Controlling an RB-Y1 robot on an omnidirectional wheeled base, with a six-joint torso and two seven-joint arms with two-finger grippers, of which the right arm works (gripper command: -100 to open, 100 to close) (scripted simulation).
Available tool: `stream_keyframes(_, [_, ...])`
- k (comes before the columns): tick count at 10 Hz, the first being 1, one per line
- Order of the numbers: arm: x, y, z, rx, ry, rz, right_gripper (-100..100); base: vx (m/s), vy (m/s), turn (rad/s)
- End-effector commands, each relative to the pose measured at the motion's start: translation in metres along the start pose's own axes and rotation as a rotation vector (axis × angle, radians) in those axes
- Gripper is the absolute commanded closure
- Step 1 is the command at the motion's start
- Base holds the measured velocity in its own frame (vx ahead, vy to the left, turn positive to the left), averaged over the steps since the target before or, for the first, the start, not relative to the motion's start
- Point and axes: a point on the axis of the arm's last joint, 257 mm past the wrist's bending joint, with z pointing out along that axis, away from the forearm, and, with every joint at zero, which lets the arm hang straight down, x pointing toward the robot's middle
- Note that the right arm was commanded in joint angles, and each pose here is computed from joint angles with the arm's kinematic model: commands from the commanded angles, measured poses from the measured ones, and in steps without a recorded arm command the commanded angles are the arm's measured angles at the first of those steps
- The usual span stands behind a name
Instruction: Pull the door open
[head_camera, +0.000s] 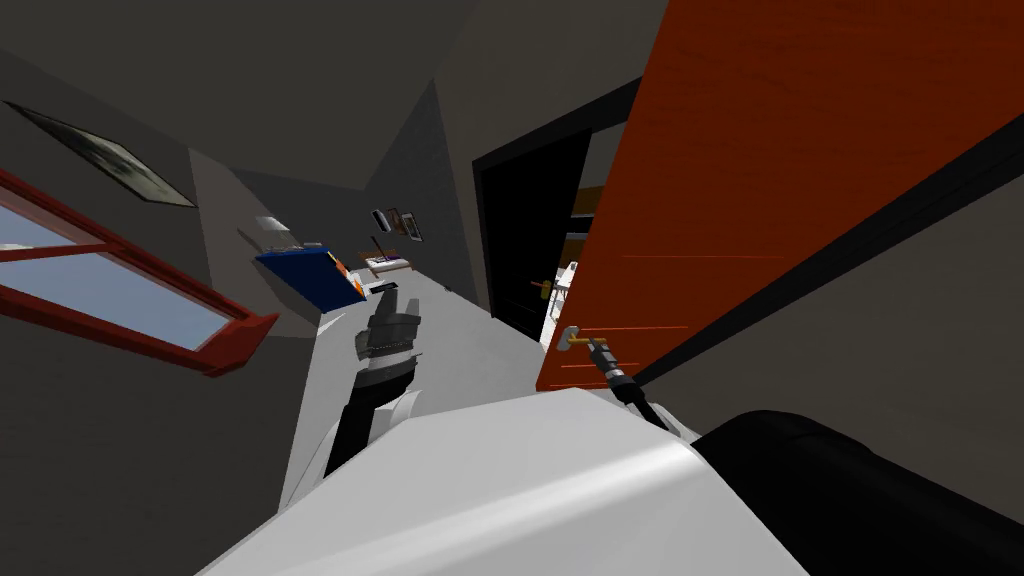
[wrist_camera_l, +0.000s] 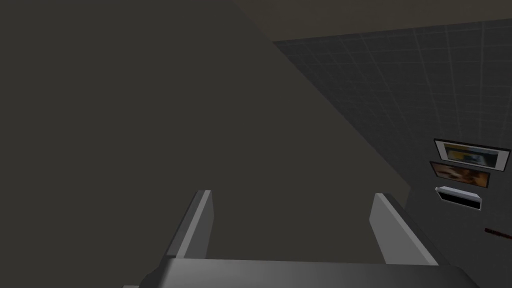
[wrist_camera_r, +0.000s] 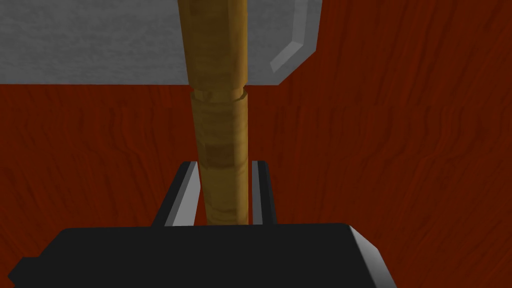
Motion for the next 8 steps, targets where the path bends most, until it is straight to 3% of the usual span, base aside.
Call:
stream_keyframes(1, [0.005, 0.001, -0.0032, -0.008, 0.021, 0.005, 100, -0.230, -0.036, 0.179])
stream_keyframes(8, [0.008, 0.002, -0.0232, -0.015, 0.085, 0.011, 100, -0.201, -0.055, 0.139])
